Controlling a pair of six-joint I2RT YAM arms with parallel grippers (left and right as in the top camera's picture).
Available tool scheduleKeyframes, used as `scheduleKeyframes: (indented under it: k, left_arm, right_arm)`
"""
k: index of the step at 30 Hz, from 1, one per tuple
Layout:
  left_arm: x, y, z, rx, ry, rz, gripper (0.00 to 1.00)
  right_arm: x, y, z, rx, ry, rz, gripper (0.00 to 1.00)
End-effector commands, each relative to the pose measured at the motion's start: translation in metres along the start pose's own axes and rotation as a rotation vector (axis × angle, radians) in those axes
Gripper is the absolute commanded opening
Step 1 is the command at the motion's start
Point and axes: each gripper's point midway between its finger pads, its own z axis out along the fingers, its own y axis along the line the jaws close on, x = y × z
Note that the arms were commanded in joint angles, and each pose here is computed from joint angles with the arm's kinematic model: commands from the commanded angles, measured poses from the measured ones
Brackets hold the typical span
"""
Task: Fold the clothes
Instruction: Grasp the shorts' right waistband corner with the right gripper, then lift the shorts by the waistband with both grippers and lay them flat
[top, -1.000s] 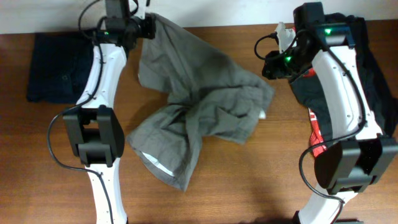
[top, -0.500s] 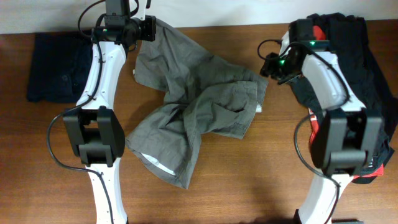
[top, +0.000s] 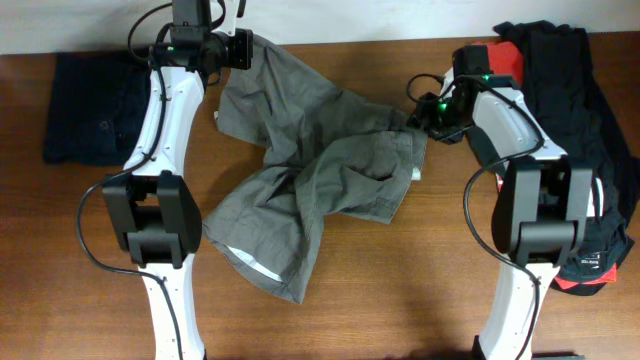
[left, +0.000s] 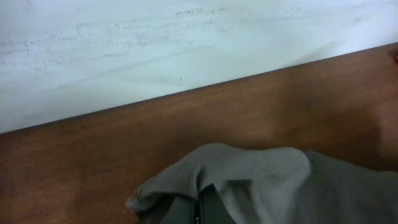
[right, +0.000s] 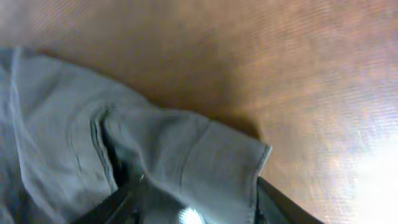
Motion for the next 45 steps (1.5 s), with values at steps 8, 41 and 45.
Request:
scheduleKeyframes:
  k: [8, 41, 45]
  left_arm:
    - [-0.002, -0.002, 0.002, -0.001, -0.001, 0.044, 0.01]
    - [-0.113, 0.021, -0.161, -0.219, -0.287, 0.116, 0.01]
    - [-0.118, 0.019, -0.178, -0.228, -0.305, 0.126, 0.01]
  right_arm:
    - [-0.030, 0.006, 0.029, -0.074, -0.102, -0.049, 0.04]
    - [-0.122, 0.087, -0.225, -0.042, -0.455, -0.545, 0.04]
    - [-0.118, 0.094, -0.238, -0.056, -0.470, -0.569, 0.04]
